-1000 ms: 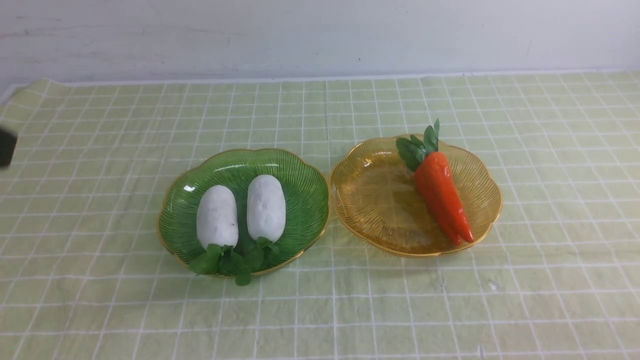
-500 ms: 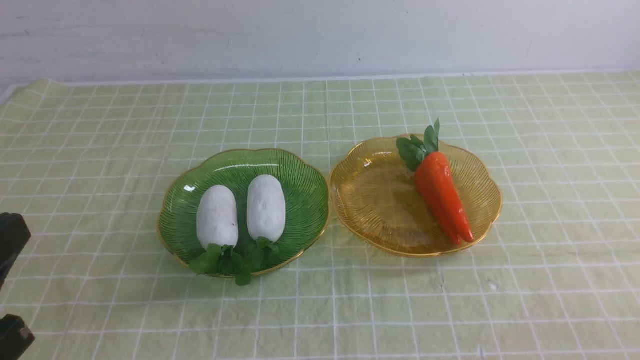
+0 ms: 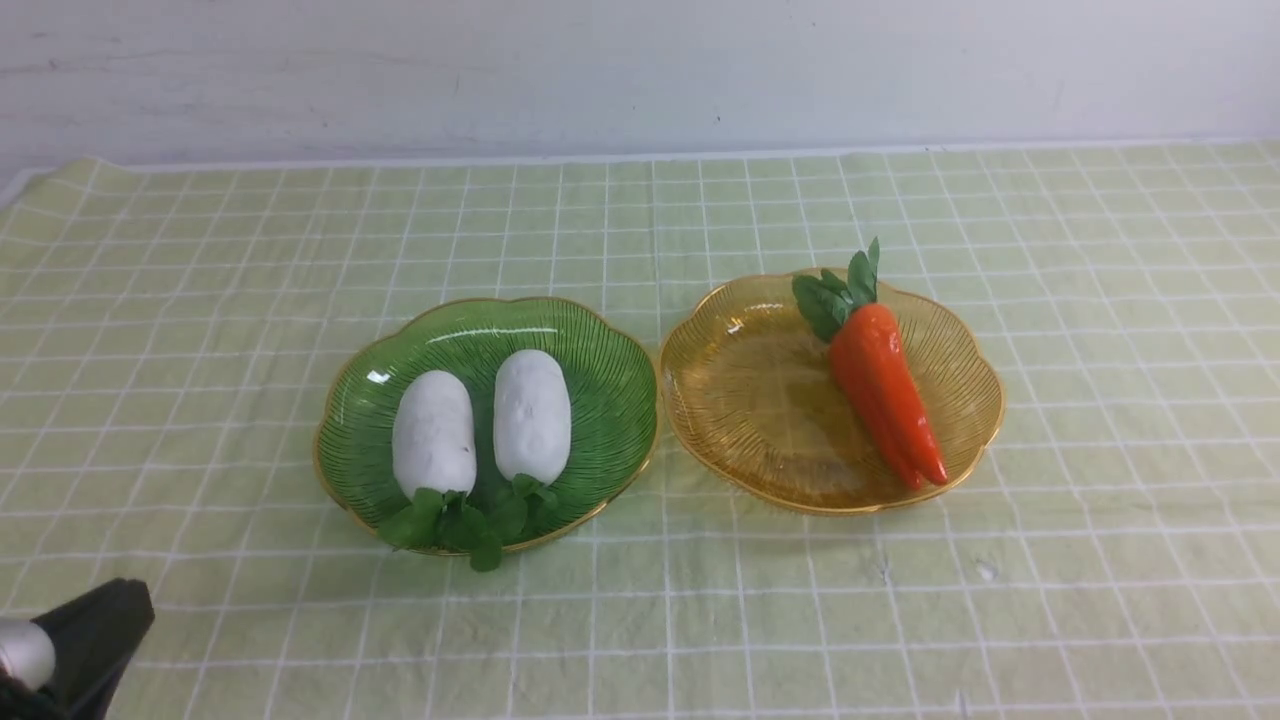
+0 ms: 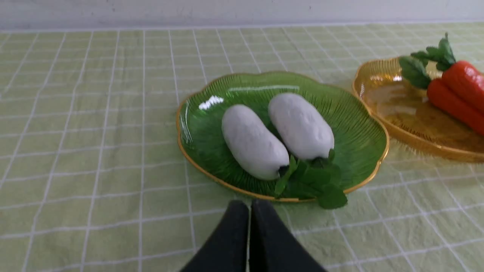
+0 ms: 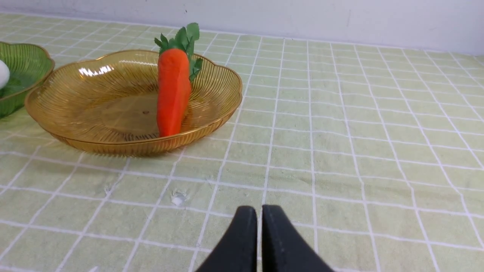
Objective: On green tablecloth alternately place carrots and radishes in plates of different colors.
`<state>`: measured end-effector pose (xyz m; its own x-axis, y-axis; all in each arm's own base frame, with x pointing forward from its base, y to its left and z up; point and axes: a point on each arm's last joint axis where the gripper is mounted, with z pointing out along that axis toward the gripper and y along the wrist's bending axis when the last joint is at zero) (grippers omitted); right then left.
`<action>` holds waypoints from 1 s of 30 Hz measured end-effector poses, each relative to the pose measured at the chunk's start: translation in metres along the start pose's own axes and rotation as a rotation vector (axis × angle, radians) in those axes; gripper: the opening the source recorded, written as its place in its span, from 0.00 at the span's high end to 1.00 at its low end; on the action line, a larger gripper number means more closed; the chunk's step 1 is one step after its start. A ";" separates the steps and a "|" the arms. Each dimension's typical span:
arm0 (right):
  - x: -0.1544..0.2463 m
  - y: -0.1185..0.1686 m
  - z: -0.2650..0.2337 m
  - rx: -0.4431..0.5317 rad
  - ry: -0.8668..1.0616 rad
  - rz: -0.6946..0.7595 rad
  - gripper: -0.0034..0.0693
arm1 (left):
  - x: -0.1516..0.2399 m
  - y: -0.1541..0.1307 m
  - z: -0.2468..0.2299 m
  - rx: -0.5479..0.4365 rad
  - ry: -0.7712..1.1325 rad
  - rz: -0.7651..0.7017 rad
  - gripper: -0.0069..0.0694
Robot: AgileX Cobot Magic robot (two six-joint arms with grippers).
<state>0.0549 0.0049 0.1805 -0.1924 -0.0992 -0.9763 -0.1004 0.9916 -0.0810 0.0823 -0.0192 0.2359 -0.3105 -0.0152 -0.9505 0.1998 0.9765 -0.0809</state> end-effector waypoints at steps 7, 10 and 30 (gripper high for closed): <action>0.000 0.000 0.000 0.000 0.000 0.000 0.93 | 0.038 0.004 -0.006 -0.014 -0.019 0.050 0.92; 0.000 0.000 0.000 0.000 0.000 0.000 0.93 | 0.060 0.007 -0.007 -0.042 -0.024 0.081 0.92; 0.000 0.000 0.000 0.000 0.000 -0.002 0.93 | 0.071 0.014 -0.011 -0.148 -0.003 0.037 0.92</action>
<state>0.0549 0.0049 0.1804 -0.1925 -0.1014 -0.9761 -0.1008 0.9914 -0.0831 0.0524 -0.0040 0.1702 -0.3026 0.0205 -0.9529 0.0715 0.9974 -0.0012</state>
